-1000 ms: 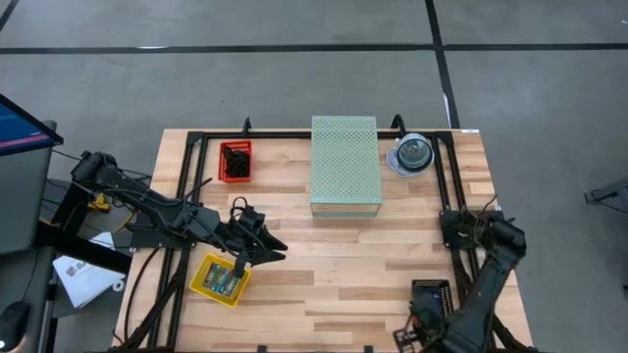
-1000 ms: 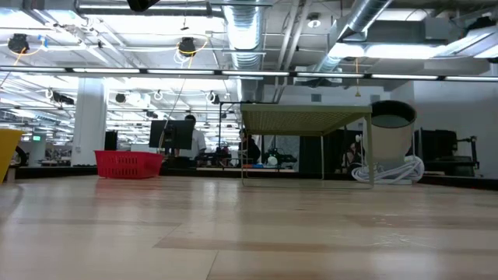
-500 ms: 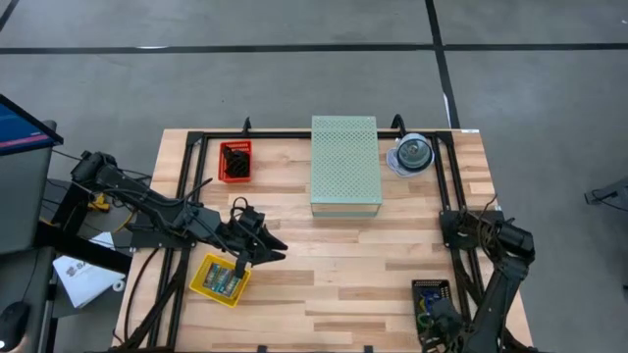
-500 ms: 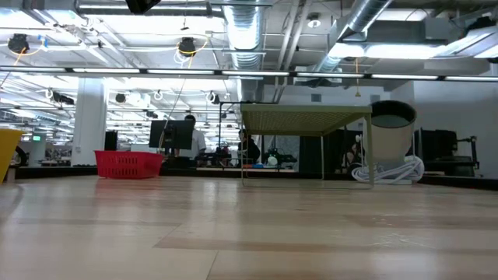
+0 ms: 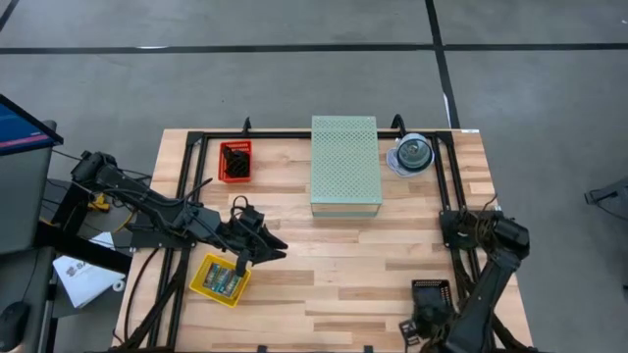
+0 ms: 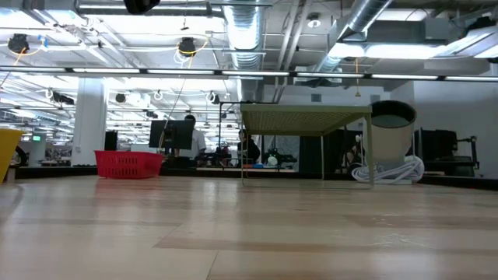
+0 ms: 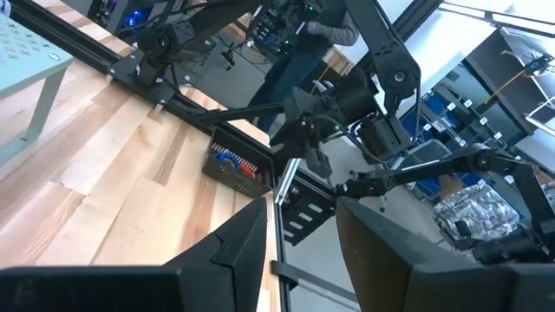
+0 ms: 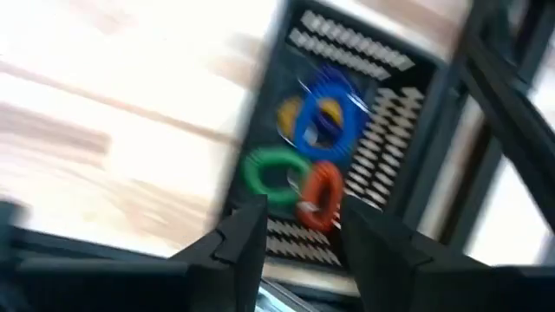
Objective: Pick & Place Office Desk Supplies
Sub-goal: Put the black bin on the shelf
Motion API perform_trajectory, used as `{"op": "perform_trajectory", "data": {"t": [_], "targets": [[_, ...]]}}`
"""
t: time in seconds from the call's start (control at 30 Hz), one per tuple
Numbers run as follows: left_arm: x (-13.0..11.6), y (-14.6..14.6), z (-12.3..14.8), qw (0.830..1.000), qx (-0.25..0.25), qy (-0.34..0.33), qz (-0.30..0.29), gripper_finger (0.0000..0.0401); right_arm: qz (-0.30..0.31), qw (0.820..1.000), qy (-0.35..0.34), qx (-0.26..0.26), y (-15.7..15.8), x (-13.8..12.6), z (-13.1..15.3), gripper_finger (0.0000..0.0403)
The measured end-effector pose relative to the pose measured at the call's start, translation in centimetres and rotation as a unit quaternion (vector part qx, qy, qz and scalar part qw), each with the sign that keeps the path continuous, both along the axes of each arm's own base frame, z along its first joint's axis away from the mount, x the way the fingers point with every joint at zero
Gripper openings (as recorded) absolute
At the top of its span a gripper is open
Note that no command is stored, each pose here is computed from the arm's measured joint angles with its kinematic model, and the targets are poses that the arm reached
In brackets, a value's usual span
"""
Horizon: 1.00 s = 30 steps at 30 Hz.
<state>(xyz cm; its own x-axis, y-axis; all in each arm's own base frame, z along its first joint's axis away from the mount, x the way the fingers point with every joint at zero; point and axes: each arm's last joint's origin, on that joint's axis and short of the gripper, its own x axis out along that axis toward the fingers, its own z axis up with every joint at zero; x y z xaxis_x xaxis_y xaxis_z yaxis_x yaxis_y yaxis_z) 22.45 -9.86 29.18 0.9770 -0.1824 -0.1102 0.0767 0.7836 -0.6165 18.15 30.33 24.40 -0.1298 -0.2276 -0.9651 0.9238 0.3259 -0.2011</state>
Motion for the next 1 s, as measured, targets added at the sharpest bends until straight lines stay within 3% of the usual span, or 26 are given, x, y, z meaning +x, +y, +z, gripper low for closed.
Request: {"op": "perform_trajectory", "data": {"t": [0.17,0.33,0.47,0.63,0.8,1.0], "targets": [[-0.3,-0.7,-0.1,0.999,-0.019,0.013,-0.041,0.0136,0.004,0.997,-0.072,-0.006,-1.1,1.5,1.1,0.0142],[-1.4,-2.3,-1.5,0.987,-0.044,0.097,-0.120,0.0136,0.006,0.989,-0.149,-0.005,-2.2,2.2,2.8,0.0137],[-2.4,-3.5,-2.1,0.979,-0.039,0.131,-0.152,0.0136,-0.008,0.985,-0.171,0.006,-3.4,2.5,4.3,0.0138],[-2.5,-3.9,-1.5,0.979,-0.047,0.119,-0.157,0.0136,-0.042,0.993,-0.111,0.025,-5.2,2.3,5.4,0.0151],[-2.2,-3.9,0.0,0.985,-0.025,0.086,-0.147,0.0136,-0.069,0.994,-0.068,0.057,-6.4,2.2,4.4,0.0161],[-2.1,-3.9,0.8,0.988,0.003,0.062,-0.145,0.0136,-0.087,0.994,-0.038,0.059,-6.4,3.0,2.0,0.0157]]}}
